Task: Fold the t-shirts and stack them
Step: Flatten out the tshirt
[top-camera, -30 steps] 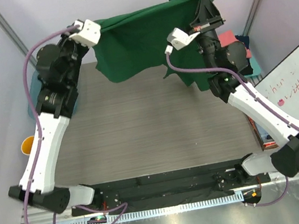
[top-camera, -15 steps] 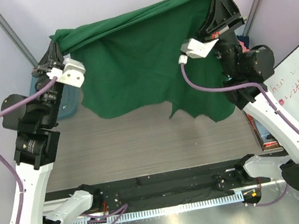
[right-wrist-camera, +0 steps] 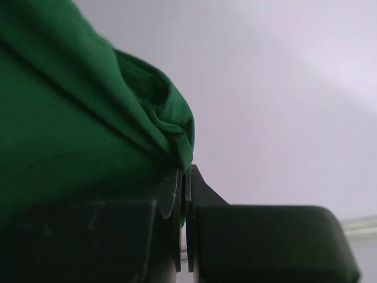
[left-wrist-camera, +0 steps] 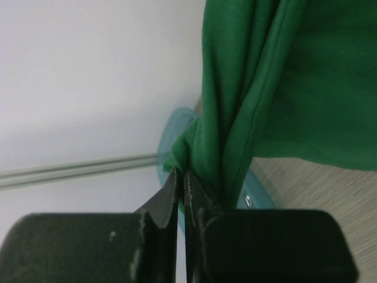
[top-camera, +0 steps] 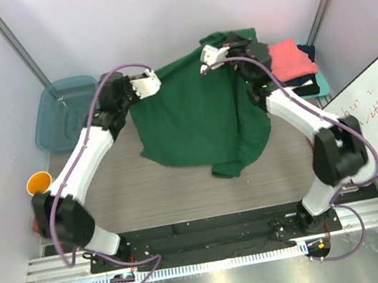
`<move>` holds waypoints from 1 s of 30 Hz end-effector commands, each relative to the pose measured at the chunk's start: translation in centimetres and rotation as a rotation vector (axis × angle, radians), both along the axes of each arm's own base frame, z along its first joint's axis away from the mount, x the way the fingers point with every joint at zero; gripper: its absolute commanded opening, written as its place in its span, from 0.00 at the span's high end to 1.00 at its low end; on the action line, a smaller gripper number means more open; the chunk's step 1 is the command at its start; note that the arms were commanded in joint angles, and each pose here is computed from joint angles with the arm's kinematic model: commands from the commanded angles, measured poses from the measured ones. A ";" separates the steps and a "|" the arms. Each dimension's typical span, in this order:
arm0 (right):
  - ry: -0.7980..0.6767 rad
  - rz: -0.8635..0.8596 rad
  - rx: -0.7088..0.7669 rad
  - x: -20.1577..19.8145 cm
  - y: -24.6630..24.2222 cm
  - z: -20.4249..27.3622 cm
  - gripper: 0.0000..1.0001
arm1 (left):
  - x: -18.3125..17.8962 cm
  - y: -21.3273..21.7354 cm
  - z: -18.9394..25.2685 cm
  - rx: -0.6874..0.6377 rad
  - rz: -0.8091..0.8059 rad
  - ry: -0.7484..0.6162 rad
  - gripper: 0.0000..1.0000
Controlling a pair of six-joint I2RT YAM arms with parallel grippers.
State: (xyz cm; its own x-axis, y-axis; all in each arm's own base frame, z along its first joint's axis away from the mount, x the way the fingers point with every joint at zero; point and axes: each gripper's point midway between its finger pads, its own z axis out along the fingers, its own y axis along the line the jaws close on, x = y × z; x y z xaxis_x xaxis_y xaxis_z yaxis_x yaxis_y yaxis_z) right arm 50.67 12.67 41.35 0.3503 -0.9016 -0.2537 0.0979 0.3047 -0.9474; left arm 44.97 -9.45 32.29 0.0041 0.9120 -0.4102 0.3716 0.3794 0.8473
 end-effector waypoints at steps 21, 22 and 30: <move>0.414 -0.112 0.057 -0.9 -3.1 -11.1 0.20 | 4.7 6.6 -0.7 0.082 0.370 -0.197 0.07; 0.686 -0.067 -0.027 -4.6 -3.1 -16.5 0.22 | 4.0 4.7 -2.5 0.072 0.236 -0.115 0.08; 1.012 0.260 -0.245 -20.0 1.8 -27.1 0.23 | -4.9 2.3 -12.7 0.237 -0.149 0.201 0.12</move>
